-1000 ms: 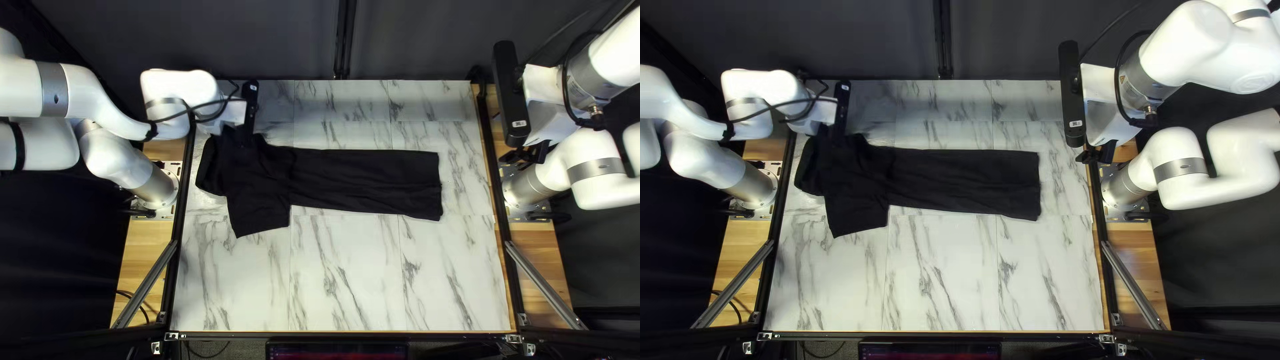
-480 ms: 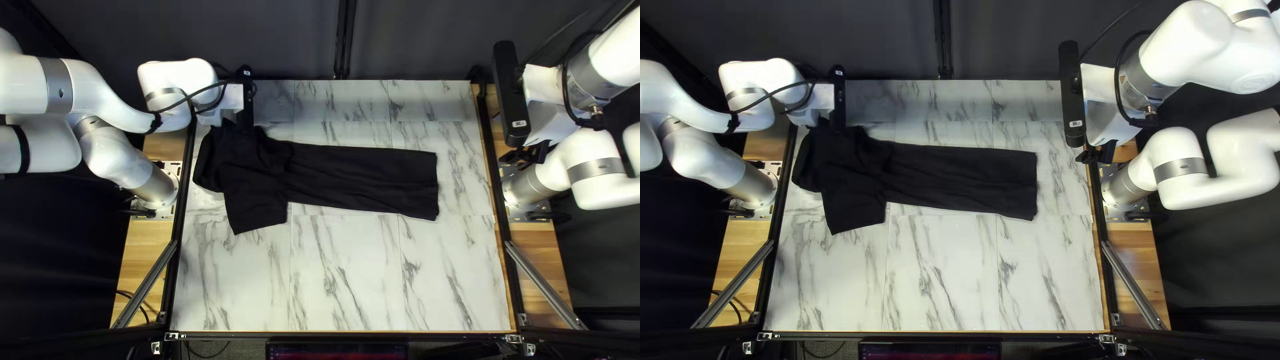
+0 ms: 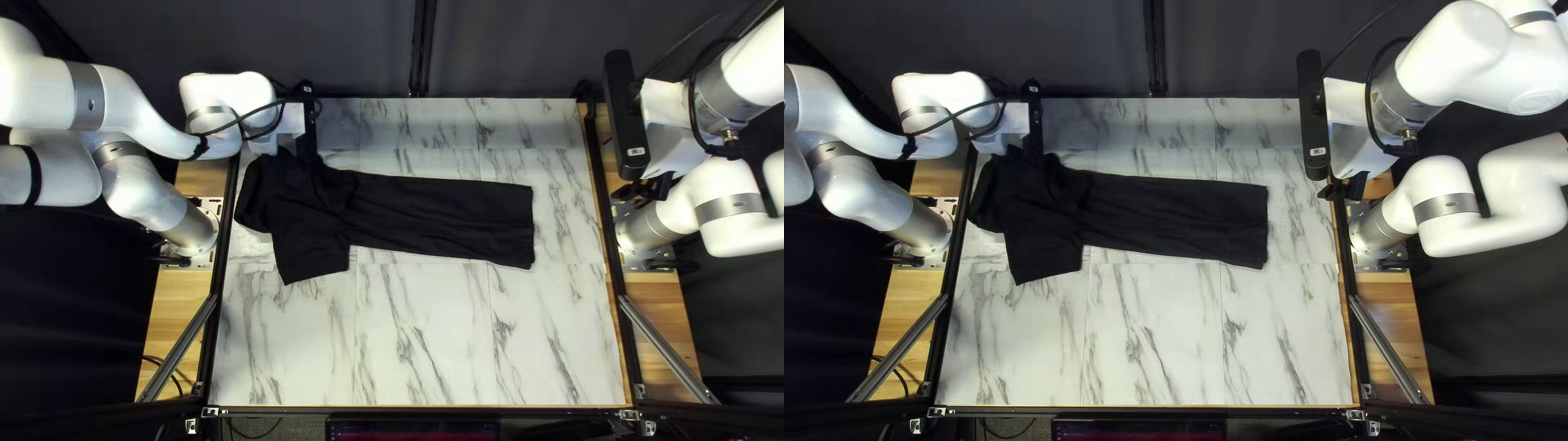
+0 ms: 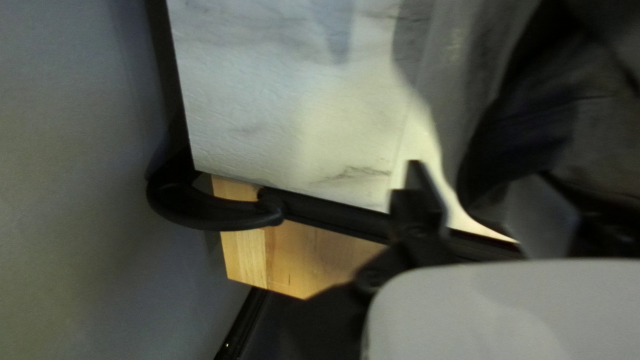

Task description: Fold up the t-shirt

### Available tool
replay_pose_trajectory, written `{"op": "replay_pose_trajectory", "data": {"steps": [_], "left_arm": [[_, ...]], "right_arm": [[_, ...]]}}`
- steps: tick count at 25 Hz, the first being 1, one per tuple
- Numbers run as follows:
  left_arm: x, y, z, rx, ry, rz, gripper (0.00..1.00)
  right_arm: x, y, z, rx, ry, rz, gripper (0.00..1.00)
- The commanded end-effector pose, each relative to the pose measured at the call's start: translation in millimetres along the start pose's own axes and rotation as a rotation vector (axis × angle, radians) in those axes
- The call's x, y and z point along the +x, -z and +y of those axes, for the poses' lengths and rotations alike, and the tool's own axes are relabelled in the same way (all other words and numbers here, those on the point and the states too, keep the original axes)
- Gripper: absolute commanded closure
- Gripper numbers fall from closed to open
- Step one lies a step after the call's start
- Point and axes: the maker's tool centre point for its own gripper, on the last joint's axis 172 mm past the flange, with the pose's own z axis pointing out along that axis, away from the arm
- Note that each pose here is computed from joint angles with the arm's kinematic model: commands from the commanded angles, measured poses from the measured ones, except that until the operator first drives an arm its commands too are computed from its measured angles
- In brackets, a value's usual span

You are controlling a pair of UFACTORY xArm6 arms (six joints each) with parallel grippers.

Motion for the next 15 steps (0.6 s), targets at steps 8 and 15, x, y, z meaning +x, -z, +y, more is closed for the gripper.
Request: {"op": "replay_pose_trajectory", "data": {"steps": [8,15], "left_arm": [[33.8,27.2,98.3,-0.010,-0.069,0.007,0.00],[25.2,30.2,147.7,0.056,-0.208,0.002,0.00]], "right_arm": [[0.0,0.0,0.0,0.000,0.000,0.000,0.00],[0.0,0.0,0.0,0.000,0.000,0.000,0.00]]}}
